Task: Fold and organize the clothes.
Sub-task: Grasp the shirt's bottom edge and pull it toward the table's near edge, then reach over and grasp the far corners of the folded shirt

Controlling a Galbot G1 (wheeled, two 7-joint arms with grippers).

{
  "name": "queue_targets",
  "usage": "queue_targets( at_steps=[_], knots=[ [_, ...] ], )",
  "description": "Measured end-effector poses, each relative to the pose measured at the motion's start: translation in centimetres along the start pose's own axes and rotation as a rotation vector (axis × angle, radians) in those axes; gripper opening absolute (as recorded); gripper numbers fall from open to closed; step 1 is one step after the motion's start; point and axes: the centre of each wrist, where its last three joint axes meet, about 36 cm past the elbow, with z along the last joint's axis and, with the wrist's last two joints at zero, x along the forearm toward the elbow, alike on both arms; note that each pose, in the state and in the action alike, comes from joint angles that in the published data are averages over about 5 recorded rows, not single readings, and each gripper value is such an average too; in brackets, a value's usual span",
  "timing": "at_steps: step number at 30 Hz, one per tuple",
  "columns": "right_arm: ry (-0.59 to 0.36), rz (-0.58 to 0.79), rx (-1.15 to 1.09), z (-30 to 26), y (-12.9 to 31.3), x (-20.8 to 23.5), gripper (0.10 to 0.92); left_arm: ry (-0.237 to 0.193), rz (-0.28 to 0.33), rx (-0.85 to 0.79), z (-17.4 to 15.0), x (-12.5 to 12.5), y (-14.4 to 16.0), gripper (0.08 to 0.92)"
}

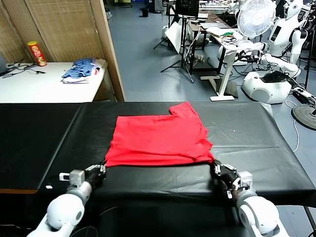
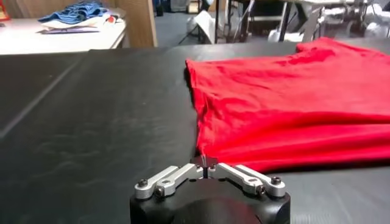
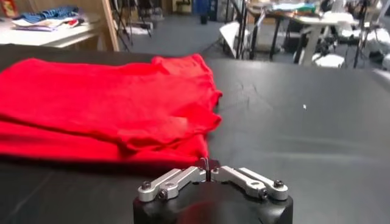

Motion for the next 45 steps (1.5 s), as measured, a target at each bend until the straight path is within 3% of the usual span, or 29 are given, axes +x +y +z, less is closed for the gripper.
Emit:
queue_targets(
  at_steps=[7,9,12,15,20,24,27,31,35,38,45],
  knots=[
    [0.025,-0.013,-0.037,0.9,2.3,2.8,0.126,0.014,0.005,-0.035,0.2,3.3,-0.2,0.125],
    [0.028,-0.02,-0.053,1.1,2.7,3.4,0.169,0.026,0.001,-0.04,0.2,3.9,0.0,0.125],
    [0.039,-0.027,-0.065,1.2,3.1,4.3,0.311,0.048,0.004,-0.039,0.2,4.8,0.3,0.133],
    [0.045,-0.029,-0.066,0.8,3.1,5.0,0.478,0.069,0.009,-0.03,0.1,5.7,0.6,0.224],
    [0.019,-0.041,-0.063,-1.0,2.6,6.3,0.713,0.114,-0.01,-0.007,-0.5,6.9,1.1,0.501],
    [-0.065,-0.036,-0.046,-3.0,1.7,6.5,0.79,0.128,-0.02,0.011,-2.3,7.7,1.5,0.705],
    [-0.153,-0.011,-0.019,-4.7,0.7,5.0,0.797,0.084,-0.011,0.036,-4.3,7.5,1.9,0.781],
    [-0.218,0.028,0.002,-6.9,-0.8,0.7,0.798,-0.004,0.024,0.058,-7.2,5.5,2.8,0.797],
    [-0.251,0.057,-0.001,-9.2,-2.0,-5.2,0.798,-0.064,0.047,0.077,-9.9,1.6,3.9,0.798],
    [-0.247,0.061,-0.01,-11.0,-2.3,-9.9,0.798,-0.069,0.058,0.1,-11.3,-2.1,4.5,0.798],
    [-0.158,0.015,-0.034,-14.7,-1.5,-19.7,0.798,-0.038,0.07,0.145,-14.0,-10.7,5.4,0.798]
  ],
)
